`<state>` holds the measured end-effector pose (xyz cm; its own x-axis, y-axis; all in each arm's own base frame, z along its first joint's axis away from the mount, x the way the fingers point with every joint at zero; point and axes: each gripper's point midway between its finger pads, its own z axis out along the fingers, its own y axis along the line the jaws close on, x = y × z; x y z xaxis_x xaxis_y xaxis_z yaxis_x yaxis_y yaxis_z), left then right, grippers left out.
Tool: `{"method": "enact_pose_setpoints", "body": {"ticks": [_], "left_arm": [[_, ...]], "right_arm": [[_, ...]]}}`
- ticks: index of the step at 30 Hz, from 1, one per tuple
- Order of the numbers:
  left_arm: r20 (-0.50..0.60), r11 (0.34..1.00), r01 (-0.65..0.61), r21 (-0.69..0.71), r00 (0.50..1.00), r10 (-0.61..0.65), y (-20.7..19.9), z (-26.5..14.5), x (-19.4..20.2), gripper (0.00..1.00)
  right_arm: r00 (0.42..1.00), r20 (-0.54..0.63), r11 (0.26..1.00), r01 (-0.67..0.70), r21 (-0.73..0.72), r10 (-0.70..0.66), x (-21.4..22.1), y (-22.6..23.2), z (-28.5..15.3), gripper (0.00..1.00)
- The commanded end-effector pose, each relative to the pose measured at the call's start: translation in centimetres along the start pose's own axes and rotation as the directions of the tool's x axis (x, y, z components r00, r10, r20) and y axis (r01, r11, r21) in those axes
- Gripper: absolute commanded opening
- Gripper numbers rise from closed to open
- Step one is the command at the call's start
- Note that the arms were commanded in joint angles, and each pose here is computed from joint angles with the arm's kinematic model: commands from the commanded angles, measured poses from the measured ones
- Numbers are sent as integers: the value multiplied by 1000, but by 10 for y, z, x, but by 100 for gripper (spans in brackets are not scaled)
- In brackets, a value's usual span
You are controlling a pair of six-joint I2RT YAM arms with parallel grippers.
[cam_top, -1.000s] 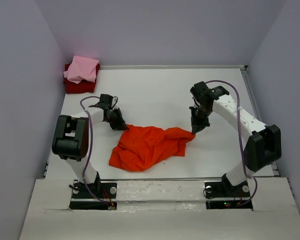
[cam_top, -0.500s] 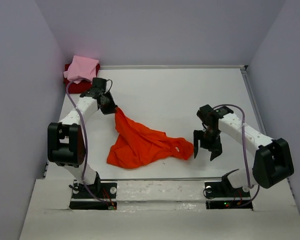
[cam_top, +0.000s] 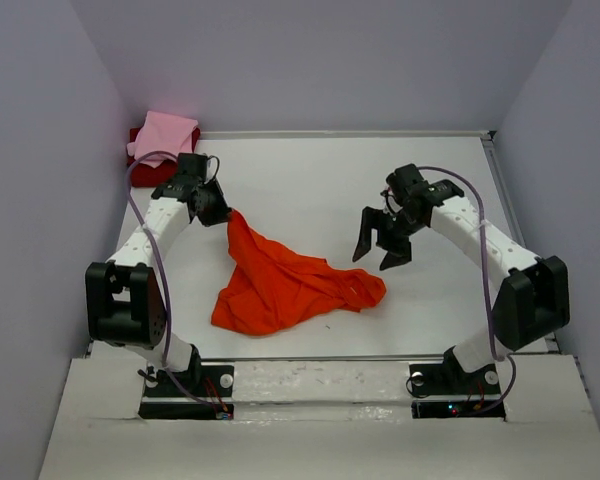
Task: Fold and stack the t-shirts
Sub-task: Move the tshirt to the center of the board, then flatten out the tshirt
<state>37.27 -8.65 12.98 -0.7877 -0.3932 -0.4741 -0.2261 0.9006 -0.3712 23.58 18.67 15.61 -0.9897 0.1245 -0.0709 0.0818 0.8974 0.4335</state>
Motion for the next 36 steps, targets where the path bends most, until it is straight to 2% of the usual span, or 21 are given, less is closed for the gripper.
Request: {"method": "enact_pose_setpoints", "body": {"ticks": [1,4,10,16,21,24,27,36], "left_arm": [[24,999,-34,15,999,33,-4,-16,-6,0],[27,999,-35,23,999,34,-5,-18,-6,0],[23,999,-39,28,999,39,-7,-17,-8,0],[20,999,-43,26,999,43,-8,-15,-10,0],[15,999,-43,26,999,42,-8,-13,-11,0],[14,999,-43,30,999,43,-10,-12,-12,0],[16,998,-44,33,999,43,-12,-12,-15,0],[17,998,-53,35,998,52,-13,-12,-17,0]], "right_arm": [[997,-77,974,-20,-224,3,-5,31,30,80],[997,-82,954,-21,-298,-4,-10,41,40,80],[994,-93,941,23,-337,-58,-21,55,47,77],[989,-117,950,45,-309,-85,-20,58,51,76],[980,-162,957,62,-283,-112,-3,57,55,75],[976,-184,962,61,-265,-113,5,52,61,71],[972,-202,966,66,-249,-118,13,46,68,63],[953,-225,961,151,-232,-204,16,31,94,61]]}}
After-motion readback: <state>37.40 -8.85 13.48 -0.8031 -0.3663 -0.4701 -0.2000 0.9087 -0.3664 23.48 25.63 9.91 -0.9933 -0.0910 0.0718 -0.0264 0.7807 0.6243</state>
